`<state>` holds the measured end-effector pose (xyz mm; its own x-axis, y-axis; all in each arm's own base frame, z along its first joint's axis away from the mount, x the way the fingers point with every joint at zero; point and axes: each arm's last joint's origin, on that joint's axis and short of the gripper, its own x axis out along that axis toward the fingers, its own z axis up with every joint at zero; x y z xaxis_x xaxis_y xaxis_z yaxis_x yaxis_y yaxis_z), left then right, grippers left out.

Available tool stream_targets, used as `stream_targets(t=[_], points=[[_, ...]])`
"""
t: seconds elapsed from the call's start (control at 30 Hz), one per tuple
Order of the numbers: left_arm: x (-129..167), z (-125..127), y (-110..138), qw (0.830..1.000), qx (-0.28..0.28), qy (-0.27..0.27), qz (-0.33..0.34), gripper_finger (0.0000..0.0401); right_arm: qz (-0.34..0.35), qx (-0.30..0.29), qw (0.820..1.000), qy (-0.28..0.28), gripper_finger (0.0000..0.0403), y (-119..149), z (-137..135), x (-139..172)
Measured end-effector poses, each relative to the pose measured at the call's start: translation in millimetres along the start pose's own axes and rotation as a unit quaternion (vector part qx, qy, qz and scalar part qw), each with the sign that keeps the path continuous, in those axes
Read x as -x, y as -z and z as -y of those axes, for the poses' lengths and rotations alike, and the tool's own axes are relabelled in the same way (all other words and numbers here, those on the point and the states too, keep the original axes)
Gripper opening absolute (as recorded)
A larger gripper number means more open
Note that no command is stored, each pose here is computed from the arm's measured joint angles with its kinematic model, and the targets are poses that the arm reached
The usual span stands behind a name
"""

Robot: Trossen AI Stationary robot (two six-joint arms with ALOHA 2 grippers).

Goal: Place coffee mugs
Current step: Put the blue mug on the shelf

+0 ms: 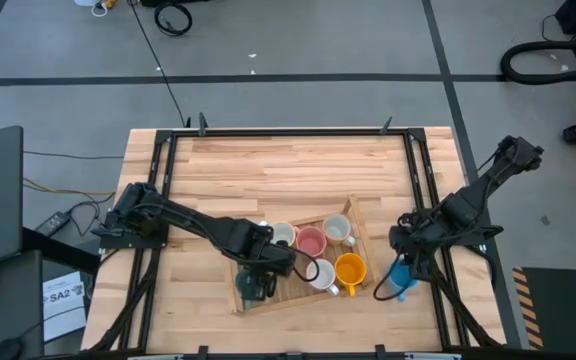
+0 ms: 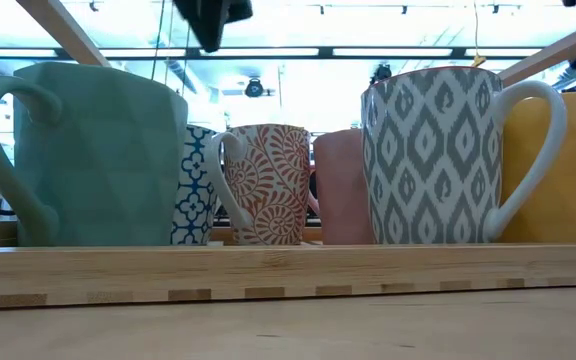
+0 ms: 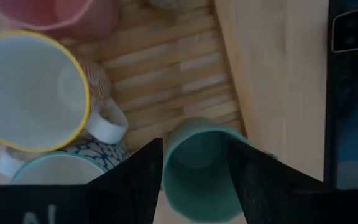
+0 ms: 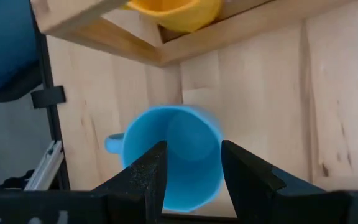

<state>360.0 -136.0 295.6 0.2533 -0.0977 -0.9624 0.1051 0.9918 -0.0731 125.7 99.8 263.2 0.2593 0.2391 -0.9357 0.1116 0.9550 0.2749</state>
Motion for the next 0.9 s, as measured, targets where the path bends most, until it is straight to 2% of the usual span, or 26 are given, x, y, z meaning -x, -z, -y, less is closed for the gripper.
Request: stream_targets(t=[0.47, 0.77, 0.9], points=[[39.2, 4.1, -15.3, 0.997, -0.013, 0.015, 0.07, 0.0185, -0.046, -0.011, 0.998, 0.049, 0.0157, 17.1, 18.0, -35.1], [55.2, 2.5, -9.2, 0.998, -0.013, 0.012, 0.058, 0.0185, -0.056, -0.012, 0.997, 0.058, 0.0157, 22.7, 24.5, -48.4], [73.9, 6.0, 0.4, 0.996, -0.039, 0.012, 0.074, 0.0185, -0.048, -0.012, 0.998, 0.049, 0.0157, 21.8, 23.6, -51.1]])
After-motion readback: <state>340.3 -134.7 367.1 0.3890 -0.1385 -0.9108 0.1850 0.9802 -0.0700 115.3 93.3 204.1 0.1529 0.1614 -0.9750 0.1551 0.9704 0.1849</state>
